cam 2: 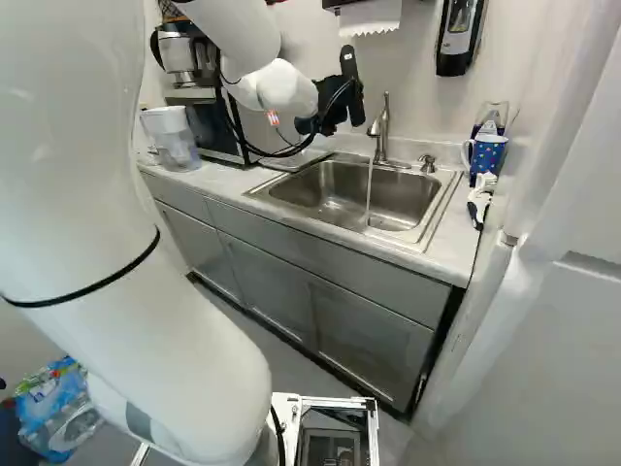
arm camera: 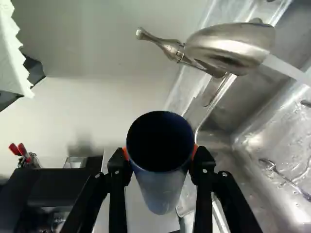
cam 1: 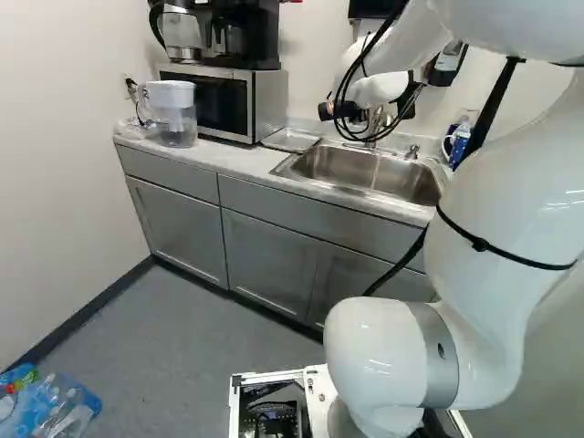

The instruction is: Rinse the cup and place it in the tray

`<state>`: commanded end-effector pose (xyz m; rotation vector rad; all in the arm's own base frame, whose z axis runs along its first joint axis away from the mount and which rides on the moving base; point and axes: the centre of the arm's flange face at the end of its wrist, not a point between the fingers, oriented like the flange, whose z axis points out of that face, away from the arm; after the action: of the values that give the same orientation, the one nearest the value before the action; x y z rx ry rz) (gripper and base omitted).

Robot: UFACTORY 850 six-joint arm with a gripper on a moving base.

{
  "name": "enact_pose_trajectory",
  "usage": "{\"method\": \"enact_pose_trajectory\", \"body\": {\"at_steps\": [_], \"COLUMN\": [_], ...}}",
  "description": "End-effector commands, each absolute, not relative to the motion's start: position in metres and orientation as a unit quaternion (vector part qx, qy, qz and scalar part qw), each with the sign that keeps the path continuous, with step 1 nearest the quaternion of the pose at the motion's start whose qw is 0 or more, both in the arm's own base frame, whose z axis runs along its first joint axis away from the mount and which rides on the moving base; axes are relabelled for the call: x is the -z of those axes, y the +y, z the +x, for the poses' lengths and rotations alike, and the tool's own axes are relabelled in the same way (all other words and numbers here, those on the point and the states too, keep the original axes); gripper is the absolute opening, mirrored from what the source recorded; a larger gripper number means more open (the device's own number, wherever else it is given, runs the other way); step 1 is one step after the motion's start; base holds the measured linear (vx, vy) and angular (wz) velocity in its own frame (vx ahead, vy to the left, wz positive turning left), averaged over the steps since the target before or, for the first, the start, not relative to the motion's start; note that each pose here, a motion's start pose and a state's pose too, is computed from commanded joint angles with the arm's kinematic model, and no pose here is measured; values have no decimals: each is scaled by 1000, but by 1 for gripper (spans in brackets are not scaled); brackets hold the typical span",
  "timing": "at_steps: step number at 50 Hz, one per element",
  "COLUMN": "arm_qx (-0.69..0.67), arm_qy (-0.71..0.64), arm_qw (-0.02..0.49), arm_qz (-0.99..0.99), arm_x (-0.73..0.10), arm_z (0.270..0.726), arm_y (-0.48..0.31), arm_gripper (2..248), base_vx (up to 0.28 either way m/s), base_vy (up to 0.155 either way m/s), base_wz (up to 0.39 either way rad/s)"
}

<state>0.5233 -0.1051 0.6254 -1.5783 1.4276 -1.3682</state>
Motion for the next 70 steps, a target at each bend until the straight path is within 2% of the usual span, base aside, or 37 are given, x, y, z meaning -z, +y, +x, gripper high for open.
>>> {"method": "enact_pose_trajectory", "body": {"at_steps": [70], "arm_qx": [589], "arm_qy": [288], "arm_qw": [95], "arm_qz": [-749], "arm_x": [-625], "arm_z": [523], "arm_y": [-105], "arm_gripper": [125], "base_vx": [0], "base_vy": [0], "base_wz": [0]}}
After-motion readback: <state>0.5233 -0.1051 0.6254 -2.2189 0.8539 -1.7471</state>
